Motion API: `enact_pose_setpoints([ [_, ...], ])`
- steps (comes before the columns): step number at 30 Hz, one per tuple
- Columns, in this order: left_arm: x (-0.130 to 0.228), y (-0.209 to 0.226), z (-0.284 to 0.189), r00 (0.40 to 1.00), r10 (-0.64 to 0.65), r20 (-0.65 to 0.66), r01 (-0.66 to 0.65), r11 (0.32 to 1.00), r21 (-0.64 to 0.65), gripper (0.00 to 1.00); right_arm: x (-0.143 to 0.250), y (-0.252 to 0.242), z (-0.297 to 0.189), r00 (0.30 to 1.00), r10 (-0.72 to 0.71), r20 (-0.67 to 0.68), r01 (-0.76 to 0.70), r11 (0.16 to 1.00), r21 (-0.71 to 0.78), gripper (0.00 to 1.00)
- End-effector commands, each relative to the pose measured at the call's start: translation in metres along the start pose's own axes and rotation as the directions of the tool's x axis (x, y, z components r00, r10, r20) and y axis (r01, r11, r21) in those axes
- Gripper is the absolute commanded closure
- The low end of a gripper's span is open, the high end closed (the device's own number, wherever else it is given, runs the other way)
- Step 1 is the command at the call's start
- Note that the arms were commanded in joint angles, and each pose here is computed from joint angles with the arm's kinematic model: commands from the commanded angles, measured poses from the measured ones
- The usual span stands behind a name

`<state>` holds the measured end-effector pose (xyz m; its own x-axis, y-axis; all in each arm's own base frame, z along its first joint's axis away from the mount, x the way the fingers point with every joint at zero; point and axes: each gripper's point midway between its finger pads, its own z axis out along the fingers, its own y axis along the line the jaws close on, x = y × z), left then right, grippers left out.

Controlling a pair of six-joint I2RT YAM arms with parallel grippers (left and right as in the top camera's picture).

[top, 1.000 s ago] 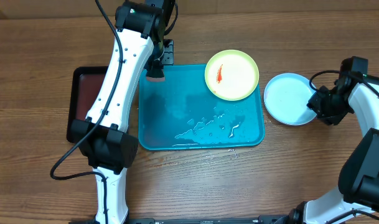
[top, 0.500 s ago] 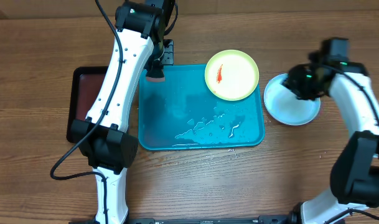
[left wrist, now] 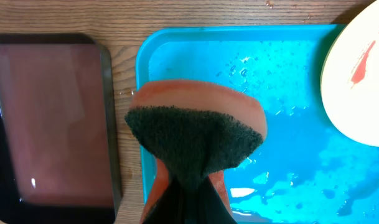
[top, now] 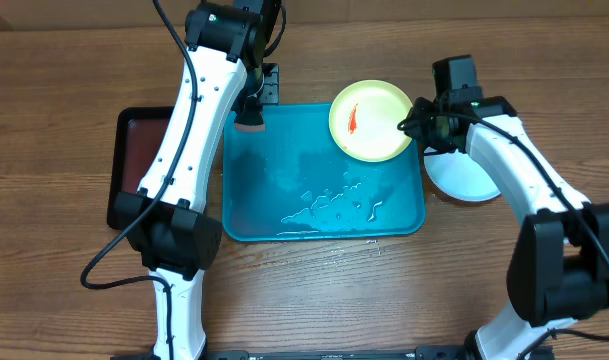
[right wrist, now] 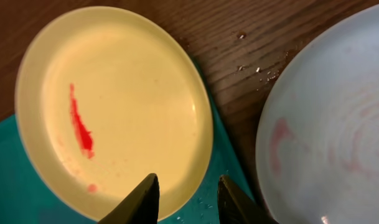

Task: Clean dirty plates on tray and stack at the side
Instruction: 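Move the right gripper to the yellow-green plate and drag it left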

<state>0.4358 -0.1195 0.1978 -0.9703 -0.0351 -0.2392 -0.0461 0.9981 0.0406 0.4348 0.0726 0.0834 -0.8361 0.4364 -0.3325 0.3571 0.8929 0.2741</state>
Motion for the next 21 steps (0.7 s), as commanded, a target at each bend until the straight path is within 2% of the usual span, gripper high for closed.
enact_pose_setpoints([
  [1,-0.003,0.002,-0.007,0.999,-0.022,0.026,0.022,1.000,-0.007,0.96,0.011,-0.008,0.025,0.999,0.016,-0.043,-0.014,0.999,0.038,0.70],
  [9,-0.003,0.002,-0.007,0.999,-0.022,0.027,0.023,1.000,-0.007,0.95,0.036,-0.010,0.059,0.989,-0.003,-0.150,0.008,0.999,0.035,0.77],
  [13,-0.003,0.002,-0.007,0.999,-0.022,0.026,0.022,1.000,-0.007,0.96,0.047,-0.008,0.064,0.983,-0.013,-0.181,0.021,0.999,0.040,0.85],
  [18,-0.003,0.002,-0.007,0.999,-0.023,0.026,0.023,1.000,-0.007,0.96,0.072,0.015,0.061,0.959,-0.112,-0.261,0.104,0.993,-0.047,0.95],
  [21,-0.004,0.002,-0.007,0.999,-0.022,0.027,0.023,1.000,-0.007,0.96,0.095,0.025,0.057,0.933,-0.156,-0.323,0.140,0.988,-0.071,0.96],
])
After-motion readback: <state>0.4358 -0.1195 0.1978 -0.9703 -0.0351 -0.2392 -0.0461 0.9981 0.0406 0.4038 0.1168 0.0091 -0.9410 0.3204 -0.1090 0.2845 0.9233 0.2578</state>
